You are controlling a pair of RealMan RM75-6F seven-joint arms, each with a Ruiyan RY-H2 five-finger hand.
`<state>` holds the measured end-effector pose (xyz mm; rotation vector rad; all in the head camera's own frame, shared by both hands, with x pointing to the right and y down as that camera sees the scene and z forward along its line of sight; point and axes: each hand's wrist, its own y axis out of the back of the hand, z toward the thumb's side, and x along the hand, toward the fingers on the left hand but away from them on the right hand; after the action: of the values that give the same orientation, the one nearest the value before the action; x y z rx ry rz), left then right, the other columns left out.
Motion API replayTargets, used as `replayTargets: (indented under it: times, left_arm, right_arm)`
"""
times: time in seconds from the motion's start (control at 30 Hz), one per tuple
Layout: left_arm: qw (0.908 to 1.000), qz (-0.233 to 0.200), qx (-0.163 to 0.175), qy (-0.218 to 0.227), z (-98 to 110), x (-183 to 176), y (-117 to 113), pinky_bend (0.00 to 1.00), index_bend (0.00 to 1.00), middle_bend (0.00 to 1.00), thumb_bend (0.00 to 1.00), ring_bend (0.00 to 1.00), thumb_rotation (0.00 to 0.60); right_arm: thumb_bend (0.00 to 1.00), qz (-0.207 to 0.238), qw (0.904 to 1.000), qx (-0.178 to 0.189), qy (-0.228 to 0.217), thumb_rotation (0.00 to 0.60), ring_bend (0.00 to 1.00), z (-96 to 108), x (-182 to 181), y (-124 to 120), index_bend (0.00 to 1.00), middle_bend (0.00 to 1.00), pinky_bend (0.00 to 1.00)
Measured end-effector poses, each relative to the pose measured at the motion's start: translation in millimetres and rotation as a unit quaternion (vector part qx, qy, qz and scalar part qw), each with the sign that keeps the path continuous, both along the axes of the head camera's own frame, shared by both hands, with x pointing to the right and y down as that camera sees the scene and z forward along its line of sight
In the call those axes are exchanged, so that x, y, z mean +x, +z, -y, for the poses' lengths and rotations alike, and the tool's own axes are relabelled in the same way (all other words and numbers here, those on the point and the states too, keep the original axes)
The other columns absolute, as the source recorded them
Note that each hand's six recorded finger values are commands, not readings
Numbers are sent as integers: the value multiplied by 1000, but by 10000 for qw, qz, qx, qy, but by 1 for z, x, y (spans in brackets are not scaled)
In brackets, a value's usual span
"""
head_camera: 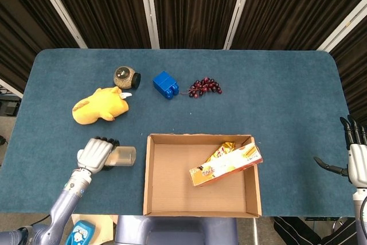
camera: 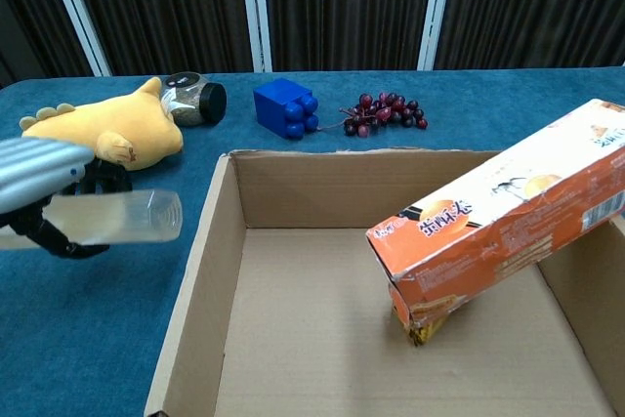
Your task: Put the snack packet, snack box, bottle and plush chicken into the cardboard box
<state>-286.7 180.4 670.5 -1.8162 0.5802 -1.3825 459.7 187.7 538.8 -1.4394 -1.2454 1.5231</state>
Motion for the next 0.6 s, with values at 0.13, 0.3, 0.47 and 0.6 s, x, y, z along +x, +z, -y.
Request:
replayTargets:
  times: [0.13, 0.3, 0.47, 0.6]
  left_arm:
    - [9981, -356, 486, -115, 23, 1, -25, 516, 757, 580, 653, 526, 600]
    - [9918, -875, 917, -142, 51, 14, -64, 516, 757, 579, 648, 526, 600]
    - [9811, -1407, 1322, 129, 81, 47, -105, 513, 755, 578, 630, 526, 600]
    - [9755, -1674, 1374, 379, 98, 77, -117, 510, 751, 572, 621, 525, 600]
  right_arm:
    - [74, -17, 10000, 7, -5, 600, 0, 0, 0, 0, 1, 0, 0]
    - [74, -32, 10000, -11, 0, 600, 0, 1, -1, 2, 1, 0, 0]
    - [74, -33, 10000, -31, -2, 600, 0, 1, -2, 4, 1, 0, 0]
    - [73, -44, 10000, -34, -19, 600, 0, 1, -2, 5, 2, 0, 0]
